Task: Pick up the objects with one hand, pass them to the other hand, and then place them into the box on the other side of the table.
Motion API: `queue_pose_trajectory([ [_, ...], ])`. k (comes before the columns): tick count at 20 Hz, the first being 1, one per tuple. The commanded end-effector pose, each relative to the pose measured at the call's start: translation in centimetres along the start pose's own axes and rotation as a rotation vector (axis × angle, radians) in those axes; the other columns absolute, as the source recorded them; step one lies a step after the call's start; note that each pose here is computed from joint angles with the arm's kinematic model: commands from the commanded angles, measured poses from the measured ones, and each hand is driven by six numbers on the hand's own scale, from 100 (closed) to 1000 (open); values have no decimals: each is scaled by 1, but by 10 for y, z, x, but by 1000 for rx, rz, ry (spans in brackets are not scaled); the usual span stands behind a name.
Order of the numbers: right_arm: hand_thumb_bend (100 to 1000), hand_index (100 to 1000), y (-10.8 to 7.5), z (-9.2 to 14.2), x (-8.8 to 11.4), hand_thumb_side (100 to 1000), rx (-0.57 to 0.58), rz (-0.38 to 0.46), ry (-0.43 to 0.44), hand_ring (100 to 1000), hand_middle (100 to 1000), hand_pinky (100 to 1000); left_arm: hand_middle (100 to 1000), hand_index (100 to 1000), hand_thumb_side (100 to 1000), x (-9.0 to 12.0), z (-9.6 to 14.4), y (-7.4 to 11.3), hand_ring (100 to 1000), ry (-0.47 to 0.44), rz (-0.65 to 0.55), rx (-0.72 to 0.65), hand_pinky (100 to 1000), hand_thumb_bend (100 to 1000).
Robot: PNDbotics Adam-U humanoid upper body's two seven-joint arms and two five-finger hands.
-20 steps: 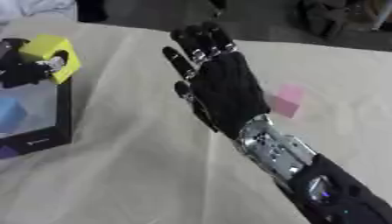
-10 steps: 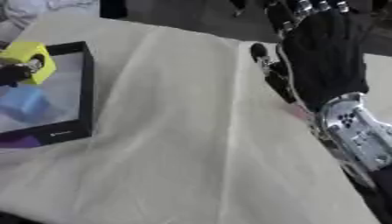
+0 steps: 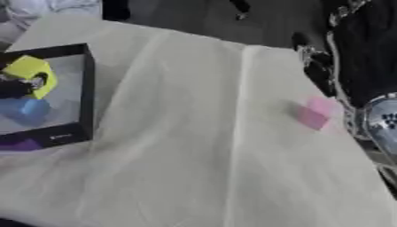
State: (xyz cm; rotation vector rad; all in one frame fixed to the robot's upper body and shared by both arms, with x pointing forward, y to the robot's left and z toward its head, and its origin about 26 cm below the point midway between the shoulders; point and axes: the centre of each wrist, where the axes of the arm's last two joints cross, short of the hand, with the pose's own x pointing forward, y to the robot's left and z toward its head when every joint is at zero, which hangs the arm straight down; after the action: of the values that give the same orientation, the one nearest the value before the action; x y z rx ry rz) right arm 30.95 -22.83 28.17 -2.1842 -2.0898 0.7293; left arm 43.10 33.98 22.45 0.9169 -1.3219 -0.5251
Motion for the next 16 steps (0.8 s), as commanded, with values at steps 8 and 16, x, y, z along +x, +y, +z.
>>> queue_pose_trajectory([
  [8,560,703,-8,-4,-24,100,-61,92,46,733,706,744,806,921,650,-17,-7,24,859,94,-199,172,940,846],
  [16,554,703,-9,-3,-31,100,-81,131,72,732,704,742,780,902,731,12,8,38,809,-11,-65,162,894,470],
])
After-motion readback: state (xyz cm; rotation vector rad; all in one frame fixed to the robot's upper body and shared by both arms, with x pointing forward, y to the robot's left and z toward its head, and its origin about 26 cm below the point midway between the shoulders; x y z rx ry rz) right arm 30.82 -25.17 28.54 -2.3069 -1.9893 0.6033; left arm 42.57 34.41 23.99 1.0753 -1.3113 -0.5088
